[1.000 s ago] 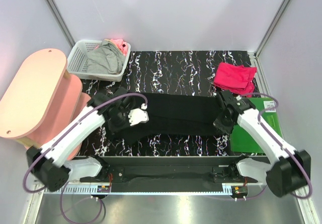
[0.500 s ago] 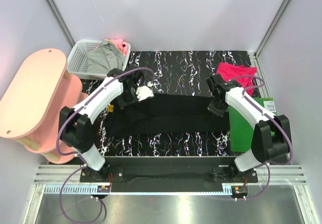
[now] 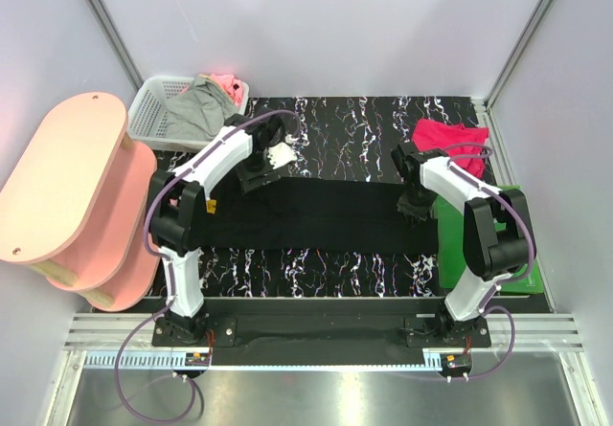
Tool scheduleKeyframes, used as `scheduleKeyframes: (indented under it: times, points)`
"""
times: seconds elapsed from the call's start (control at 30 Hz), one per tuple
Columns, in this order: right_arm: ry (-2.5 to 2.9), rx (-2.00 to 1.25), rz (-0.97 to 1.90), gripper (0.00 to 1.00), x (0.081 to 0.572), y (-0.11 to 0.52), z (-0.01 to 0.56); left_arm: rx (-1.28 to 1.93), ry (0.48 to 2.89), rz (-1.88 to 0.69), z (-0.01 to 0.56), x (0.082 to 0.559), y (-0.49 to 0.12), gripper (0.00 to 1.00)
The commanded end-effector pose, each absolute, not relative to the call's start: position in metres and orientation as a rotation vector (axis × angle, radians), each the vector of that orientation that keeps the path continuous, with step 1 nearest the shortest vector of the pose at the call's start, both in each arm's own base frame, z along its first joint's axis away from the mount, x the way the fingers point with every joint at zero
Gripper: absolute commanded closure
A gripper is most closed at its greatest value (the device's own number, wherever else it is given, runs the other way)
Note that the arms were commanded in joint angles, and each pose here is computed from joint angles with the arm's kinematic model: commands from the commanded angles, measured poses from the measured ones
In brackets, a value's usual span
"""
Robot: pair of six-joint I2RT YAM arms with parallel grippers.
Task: Fold and stack the t-shirts
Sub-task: Fold the tshirt
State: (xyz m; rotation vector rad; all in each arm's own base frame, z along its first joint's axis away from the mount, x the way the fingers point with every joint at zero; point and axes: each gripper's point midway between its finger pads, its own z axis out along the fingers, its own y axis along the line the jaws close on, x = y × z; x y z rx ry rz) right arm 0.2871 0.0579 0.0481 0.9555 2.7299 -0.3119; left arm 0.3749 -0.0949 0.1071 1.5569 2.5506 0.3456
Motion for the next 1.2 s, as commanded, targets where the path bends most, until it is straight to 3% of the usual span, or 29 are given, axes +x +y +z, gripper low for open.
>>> scheduleKeyframes:
  times: [0.0, 0.2, 0.5, 0.67, 1.17]
  points:
    - [2.655, 0.920, -0.346, 0.67, 0.309, 0.049, 0.060, 1.362, 2.489, 0.417, 0.146, 0.393, -0.093, 0.13]
    - [2.595, 0.885, -0.328, 0.50, 0.333, 0.050, 0.084, 1.313, 2.444, 0.319, 0.175, 0.332, -0.080, 0.05]
    - [2.640, 0.823, -0.212, 0.49, 0.354, 0.075, 0.088, 1.336, 2.483, 0.113, 0.143, 0.260, -0.078, 0.04]
    - [2.711, 0.799, -0.144, 0.50, 0.360, 0.094, 0.070, 1.421, 2.559, 0.064, 0.115, 0.272, -0.096, 0.06]
    - [2.804, 0.723, -0.337, 0.53, 0.389, 0.090, 0.015, 1.616, 2.750, 0.042, 0.032, 0.301, -0.110, 0.08]
